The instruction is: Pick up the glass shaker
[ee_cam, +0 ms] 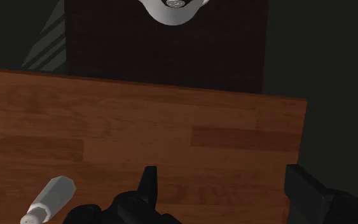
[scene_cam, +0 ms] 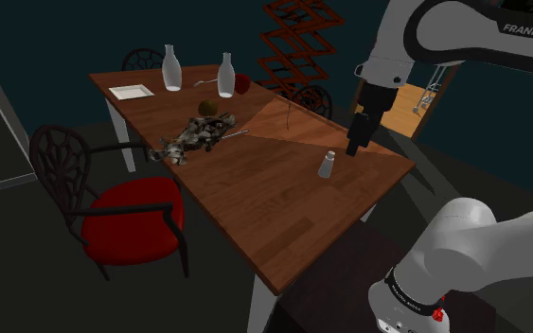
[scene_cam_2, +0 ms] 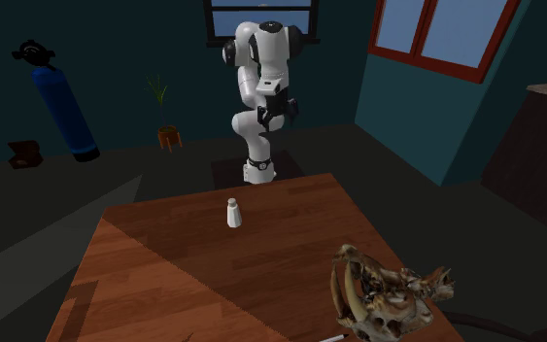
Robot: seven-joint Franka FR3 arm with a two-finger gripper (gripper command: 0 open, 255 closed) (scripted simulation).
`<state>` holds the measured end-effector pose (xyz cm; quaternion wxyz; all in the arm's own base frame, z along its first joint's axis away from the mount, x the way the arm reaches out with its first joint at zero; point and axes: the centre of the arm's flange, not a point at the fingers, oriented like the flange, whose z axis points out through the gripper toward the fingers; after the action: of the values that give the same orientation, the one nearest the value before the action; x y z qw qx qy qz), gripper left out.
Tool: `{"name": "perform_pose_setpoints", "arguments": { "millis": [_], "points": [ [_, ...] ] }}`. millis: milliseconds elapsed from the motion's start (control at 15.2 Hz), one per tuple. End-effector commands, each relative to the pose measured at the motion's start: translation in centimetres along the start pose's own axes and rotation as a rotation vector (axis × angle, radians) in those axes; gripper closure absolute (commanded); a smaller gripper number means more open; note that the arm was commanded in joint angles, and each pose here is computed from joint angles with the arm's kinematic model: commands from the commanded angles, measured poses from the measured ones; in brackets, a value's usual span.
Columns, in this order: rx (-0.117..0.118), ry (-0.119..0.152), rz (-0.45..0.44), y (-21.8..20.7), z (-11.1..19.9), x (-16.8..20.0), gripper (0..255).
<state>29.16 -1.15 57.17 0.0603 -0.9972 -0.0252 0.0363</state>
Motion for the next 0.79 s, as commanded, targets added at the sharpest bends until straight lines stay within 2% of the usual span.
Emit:
{"name": "perform_pose_setpoints", "arguments": {
  "millis": [0, 726],
  "points": [
    [0.0, 0.0, 0.0, 0.0, 0.0, 0.0, 0],
    [-0.001, 0.024, 0.098, 11.1, 5.4, 7.2, 0]
  ]
}}
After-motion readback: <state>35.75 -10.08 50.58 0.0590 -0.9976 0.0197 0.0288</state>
